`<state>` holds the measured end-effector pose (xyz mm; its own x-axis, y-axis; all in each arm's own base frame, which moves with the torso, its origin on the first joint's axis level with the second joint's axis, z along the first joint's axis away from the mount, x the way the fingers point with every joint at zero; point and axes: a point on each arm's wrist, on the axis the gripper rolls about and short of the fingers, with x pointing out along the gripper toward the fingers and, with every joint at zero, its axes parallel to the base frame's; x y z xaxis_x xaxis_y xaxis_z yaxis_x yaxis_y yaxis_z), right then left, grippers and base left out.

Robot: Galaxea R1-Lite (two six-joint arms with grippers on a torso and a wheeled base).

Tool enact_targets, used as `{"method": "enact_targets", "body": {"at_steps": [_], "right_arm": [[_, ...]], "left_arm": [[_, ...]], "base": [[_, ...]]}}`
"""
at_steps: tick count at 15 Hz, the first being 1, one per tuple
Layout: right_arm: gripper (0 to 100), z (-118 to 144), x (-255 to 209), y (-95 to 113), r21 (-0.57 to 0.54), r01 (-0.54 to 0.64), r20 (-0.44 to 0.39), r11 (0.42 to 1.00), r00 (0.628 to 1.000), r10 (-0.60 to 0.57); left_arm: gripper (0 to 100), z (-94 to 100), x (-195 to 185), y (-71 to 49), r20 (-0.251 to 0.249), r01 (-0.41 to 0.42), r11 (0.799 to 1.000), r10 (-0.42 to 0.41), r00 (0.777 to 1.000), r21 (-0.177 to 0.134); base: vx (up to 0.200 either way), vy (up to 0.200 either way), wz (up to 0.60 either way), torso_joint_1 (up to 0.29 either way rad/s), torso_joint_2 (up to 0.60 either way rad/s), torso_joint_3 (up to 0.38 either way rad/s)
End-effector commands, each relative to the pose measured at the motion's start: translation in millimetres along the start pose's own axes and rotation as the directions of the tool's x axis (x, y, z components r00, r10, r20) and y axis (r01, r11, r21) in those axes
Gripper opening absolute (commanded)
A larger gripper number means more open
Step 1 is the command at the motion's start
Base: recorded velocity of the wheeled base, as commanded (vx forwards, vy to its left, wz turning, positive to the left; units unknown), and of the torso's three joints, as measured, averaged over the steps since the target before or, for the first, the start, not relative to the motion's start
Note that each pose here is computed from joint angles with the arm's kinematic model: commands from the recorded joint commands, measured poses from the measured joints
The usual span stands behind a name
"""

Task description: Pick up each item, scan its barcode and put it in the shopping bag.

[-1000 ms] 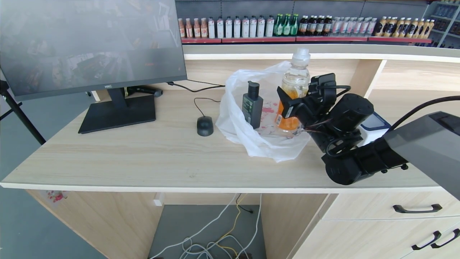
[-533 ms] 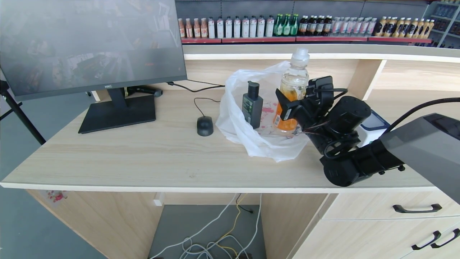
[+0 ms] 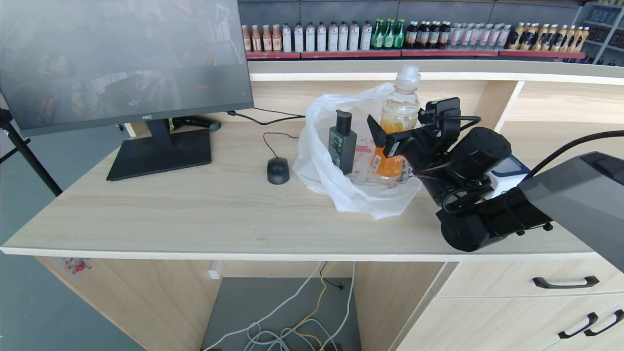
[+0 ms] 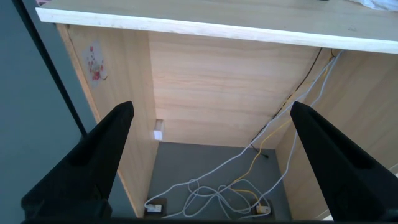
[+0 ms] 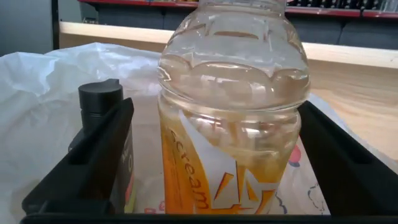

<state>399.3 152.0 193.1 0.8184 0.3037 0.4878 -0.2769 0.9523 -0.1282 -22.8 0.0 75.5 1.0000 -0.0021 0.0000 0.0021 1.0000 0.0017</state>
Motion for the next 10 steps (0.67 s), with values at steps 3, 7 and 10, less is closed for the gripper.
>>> {"method": "enact_targets", "body": {"at_steps": [3,7,10], "right_arm": [[100,38,1,-7,0.022,0.013,0.087,1.0,0.996,-0.015],[100,83,-67,-33,0.09,0.055,0.049,0.994,0.997,-0.059],[100,111,-165,-46,0.19,0.113,-0.095,0.975,0.991,-0.096]], "left_arm": [[100,0.0,0,0.0,0.0,-0.001,1.0,0.001,1.0,0.0],[100,0.0,0,0.0,0.0,-0.001,1.0,0.001,1.0,0.0],[100,0.0,0,0.0,0.0,-0.001,1.0,0.001,1.0,0.0]], "base": [[0.0,0.0,0.0,0.0,0.0,0.0],[0.0,0.0,0.0,0.0,0.0,0.0],[0.0,0.0,0.0,0.0,0.0,0.0]]}}
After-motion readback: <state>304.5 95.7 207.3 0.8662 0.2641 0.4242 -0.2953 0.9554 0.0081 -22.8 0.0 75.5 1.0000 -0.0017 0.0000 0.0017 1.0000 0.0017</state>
